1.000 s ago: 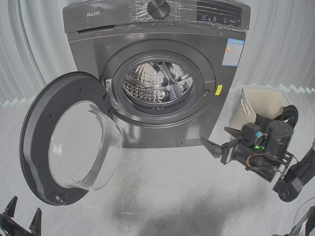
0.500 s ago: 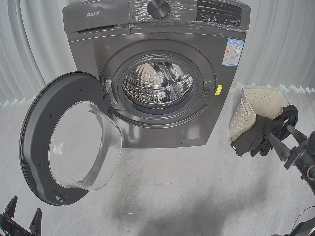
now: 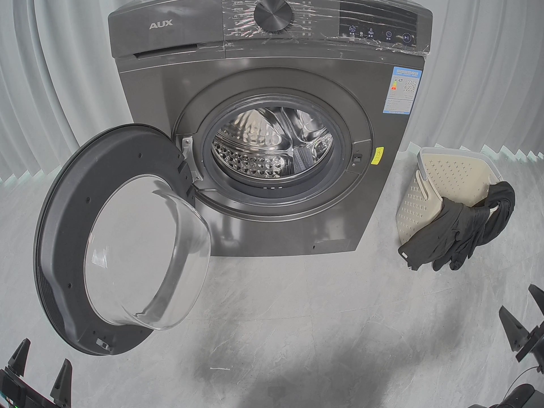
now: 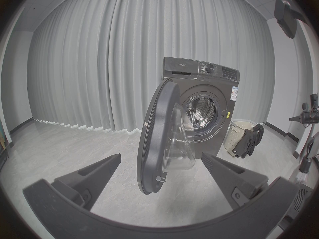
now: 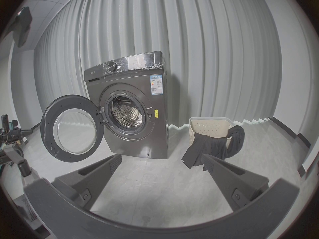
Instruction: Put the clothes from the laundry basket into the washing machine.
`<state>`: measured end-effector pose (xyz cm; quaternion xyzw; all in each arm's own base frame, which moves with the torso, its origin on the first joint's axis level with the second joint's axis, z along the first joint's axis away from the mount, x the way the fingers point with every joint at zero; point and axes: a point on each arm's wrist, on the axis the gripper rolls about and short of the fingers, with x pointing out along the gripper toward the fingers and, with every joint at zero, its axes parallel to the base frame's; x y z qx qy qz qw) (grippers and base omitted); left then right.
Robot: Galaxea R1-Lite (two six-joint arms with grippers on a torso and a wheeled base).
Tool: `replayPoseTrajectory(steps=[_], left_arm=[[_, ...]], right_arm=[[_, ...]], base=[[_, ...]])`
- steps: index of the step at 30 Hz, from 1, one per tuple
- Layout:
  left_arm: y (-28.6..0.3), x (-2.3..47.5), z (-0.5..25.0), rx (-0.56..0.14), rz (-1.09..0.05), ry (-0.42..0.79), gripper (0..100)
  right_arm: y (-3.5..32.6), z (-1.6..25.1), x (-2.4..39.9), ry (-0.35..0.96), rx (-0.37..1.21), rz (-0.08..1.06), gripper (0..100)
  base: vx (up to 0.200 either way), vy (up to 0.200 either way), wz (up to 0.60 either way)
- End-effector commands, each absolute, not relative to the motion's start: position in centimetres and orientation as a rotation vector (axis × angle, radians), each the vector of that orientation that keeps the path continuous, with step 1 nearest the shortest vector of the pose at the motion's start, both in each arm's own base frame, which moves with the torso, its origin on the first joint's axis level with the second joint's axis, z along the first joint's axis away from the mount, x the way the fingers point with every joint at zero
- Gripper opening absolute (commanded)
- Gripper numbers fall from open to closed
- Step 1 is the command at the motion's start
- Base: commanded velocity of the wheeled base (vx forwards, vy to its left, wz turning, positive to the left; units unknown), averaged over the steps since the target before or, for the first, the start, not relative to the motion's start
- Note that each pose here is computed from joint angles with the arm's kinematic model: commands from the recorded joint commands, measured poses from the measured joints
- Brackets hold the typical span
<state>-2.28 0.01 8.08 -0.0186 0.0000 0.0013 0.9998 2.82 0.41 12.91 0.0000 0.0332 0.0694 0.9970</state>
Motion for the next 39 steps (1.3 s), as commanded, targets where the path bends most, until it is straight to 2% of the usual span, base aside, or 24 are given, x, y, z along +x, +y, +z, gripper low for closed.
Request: replayPoseTrajectory(steps=[1, 7, 15, 20, 26, 28, 32, 34, 36, 38, 39], left_arm=[[0.0, -2.3, 7.6, -0.038, 0.003, 0.001, 100], [0.0, -2.3, 7.6, -0.037, 0.003, 0.001, 100], [0.0, -2.3, 7.6, -0.037, 0.003, 0.001, 100], [0.0, -2.3, 7.6, -0.038, 0.003, 0.001, 100], [0.0, -2.3, 7.6, -0.038, 0.003, 0.001, 100], [0.0, -2.3, 7.6, -0.038, 0.003, 0.001, 100], [0.0, -2.3, 7.6, -0.038, 0.003, 0.001, 100], [0.0, -2.3, 7.6, -0.038, 0.003, 0.001, 100], [0.0, -2.3, 7.6, -0.038, 0.003, 0.001, 100], [0.0, -2.3, 7.6, -0.038, 0.003, 0.001, 100], [0.0, -2.3, 7.6, -0.038, 0.003, 0.001, 100]], right_arm=[[-0.3, 10.4, -1.8, -0.121, 0.001, 0.072, 100], [-0.1, 10.0, -1.7, -0.119, -0.027, -0.045, 100], [0.1, 8.3, -2.3, -0.067, -0.05, 0.023, 100], [0.1, 8.2, -2.3, -0.056, -0.052, 0.02, 100], [-0.2, 8.2, -2.4, -0.048, -0.082, -0.103, 100], [-0.2, 8.2, -2.3, -0.05, -0.087, -0.09, 100], [0.2, 8.1, -2.4, -0.034, -0.001, 0.074, 100], [0.1, 8.1, -2.4, -0.023, 0.002, 0.052, 100], [-0.1, 7.5, -2.3, 0.003, 0.001, -0.038, 100], [-0.1, 7.5, -2.3, 0.006, 0.001, -0.038, 100], [0.0, 7.6, -2.3, 0.002, -0.003, 0.003, 100]], base=[[0.0, 0.0, 0.0], [0.0, 0.0, 0.0], [0.0, 0.0, 0.0], [0.0, 0.0, 0.0], [0.0, 0.0, 0.0], [0.0, 0.0, 0.0], [0.0, 0.0, 0.0], [0.0, 0.0, 0.0], [0.0, 0.0, 0.0], [0.0, 0.0, 0.0], [0.0, 0.0, 0.0]])
